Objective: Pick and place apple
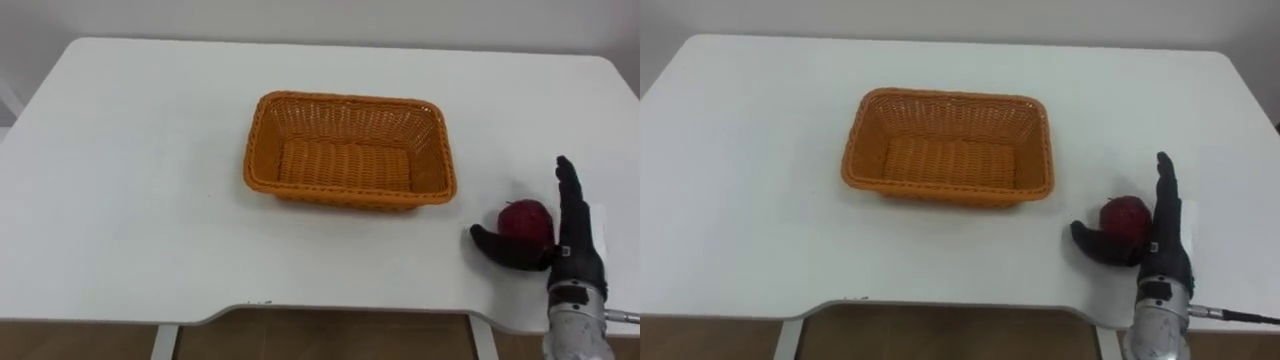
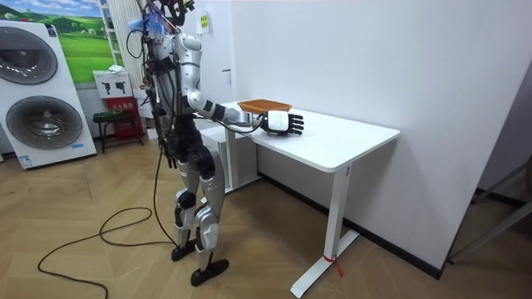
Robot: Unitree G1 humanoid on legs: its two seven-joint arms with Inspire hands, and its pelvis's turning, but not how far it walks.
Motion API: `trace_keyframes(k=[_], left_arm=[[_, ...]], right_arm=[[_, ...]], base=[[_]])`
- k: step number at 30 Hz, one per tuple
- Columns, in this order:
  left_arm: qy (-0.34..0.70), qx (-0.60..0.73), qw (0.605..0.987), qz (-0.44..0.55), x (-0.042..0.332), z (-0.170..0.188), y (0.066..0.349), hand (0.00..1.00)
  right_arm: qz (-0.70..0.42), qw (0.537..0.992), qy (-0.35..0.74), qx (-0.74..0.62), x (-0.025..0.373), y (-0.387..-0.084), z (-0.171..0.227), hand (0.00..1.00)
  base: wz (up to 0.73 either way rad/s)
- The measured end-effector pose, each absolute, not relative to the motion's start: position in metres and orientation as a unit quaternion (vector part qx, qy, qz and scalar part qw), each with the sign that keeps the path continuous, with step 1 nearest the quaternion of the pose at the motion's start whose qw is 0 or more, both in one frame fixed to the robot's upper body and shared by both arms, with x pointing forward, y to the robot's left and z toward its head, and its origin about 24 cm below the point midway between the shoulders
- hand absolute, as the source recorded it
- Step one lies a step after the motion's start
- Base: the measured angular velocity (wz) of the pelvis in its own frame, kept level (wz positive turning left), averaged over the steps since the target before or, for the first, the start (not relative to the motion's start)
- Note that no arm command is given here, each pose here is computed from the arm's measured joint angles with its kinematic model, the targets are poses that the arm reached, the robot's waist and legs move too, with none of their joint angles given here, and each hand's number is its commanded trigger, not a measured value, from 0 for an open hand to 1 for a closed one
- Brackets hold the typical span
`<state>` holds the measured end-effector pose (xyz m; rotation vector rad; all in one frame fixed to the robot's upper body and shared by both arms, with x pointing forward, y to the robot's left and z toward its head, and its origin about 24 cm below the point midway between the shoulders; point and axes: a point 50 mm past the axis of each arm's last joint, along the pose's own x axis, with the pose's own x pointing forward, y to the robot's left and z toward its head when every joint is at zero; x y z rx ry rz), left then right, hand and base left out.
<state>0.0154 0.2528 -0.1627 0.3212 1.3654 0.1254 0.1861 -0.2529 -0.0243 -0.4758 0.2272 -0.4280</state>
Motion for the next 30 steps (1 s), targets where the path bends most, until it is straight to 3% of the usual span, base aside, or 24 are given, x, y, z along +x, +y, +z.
trace_keyframes(k=[2, 3, 4, 19, 30], left_arm=[[0.628, 0.148, 0.762, 0.058, 0.015, -0.163, 0.253, 0.0], [0.625, 0.148, 0.764, 0.059, 0.019, -0.163, 0.253, 0.0], [0.621, 0.15, 0.767, 0.06, 0.022, -0.162, 0.253, 0.0], [0.611, 0.158, 0.774, 0.055, 0.025, -0.162, 0.251, 0.0], [0.607, 0.16, 0.777, 0.049, 0.025, -0.163, 0.25, 0.0]], right_arm=[[-0.209, 0.943, 0.113, -0.232, 0.185, -0.253, -0.026, 0.0], [-0.208, 0.944, 0.112, -0.231, 0.185, -0.252, -0.027, 0.68], [-0.208, 0.944, 0.112, -0.23, 0.184, -0.252, -0.028, 1.0], [-0.245, 0.933, 0.113, -0.237, 0.183, -0.269, -0.034, 1.0], [-0.248, 0.937, 0.082, -0.233, 0.193, -0.26, -0.023, 1.0]], base=[[0.0], [0.0], [0.0], [0.0], [-0.05]])
